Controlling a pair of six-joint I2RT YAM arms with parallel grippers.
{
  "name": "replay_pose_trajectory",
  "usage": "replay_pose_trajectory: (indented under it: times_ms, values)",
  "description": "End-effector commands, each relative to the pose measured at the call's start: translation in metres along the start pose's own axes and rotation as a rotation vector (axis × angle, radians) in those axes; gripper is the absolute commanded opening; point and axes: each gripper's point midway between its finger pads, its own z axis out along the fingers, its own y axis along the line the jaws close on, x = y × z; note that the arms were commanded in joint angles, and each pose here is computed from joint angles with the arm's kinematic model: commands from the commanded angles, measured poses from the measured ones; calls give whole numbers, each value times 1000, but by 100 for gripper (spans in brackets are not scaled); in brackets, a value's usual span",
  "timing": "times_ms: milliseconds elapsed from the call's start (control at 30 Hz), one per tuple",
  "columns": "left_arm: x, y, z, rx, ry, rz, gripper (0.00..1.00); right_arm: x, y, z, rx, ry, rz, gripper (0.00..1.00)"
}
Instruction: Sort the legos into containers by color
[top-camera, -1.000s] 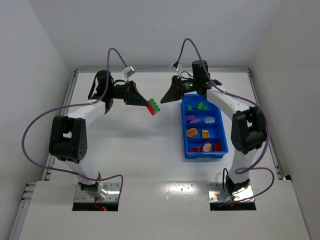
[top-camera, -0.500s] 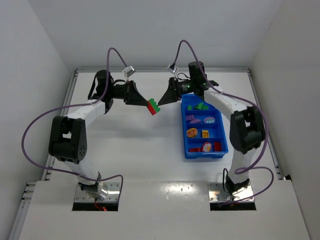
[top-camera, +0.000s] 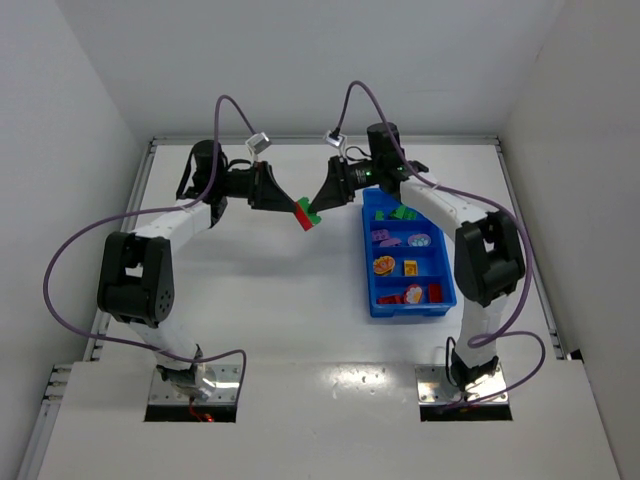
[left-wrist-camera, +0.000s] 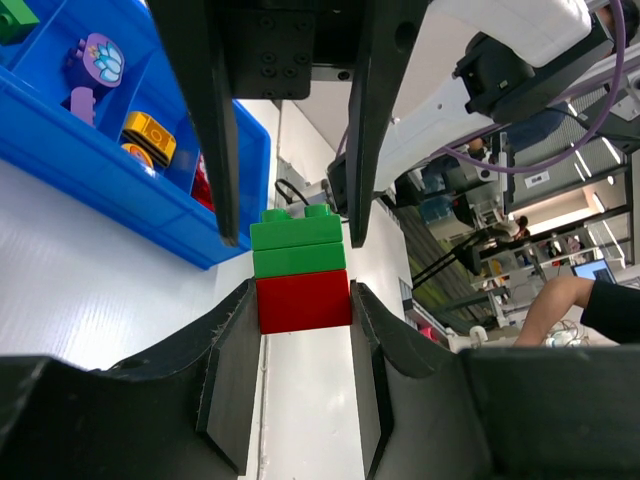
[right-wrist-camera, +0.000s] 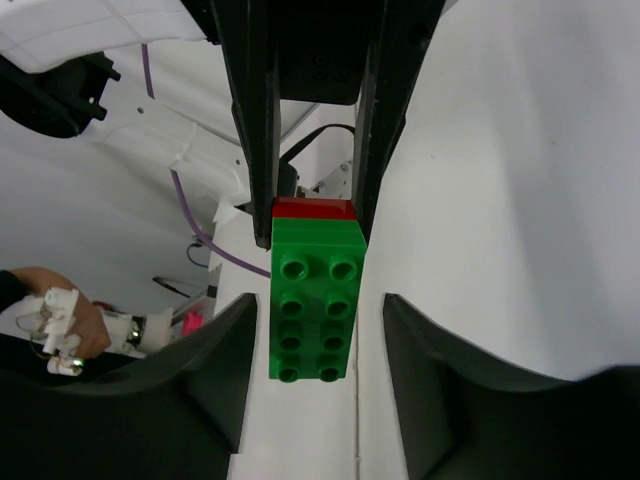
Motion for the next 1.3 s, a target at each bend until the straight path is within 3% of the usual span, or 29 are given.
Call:
replay_pose_trajectory:
  times_ms: [0, 67, 200, 333, 767, 1133, 1267]
  values:
    - [5, -24, 0, 62, 57, 111, 3, -13, 12, 3, -48, 3, -86, 46]
    - [4, -23, 0, 56, 50, 111, 3, -13, 17, 7, -66, 7, -96, 38]
    - [4, -23, 0, 56, 50, 111, 3, -12, 17, 7, -66, 8, -73, 11]
    - [4, -23, 0, 56, 50, 121, 3, -11, 11, 4, -51, -1, -61, 2]
    - [8, -18, 4, 54, 52, 92, 3, -47, -10, -59, 58, -141, -46, 0]
    - [10, -24, 3, 48, 43, 113, 3, -35, -26, -97, 143, -210, 24, 0]
    - [-10, -16, 6, -55, -54, 116, 3, -22, -30, -123, 247, -241, 32, 0]
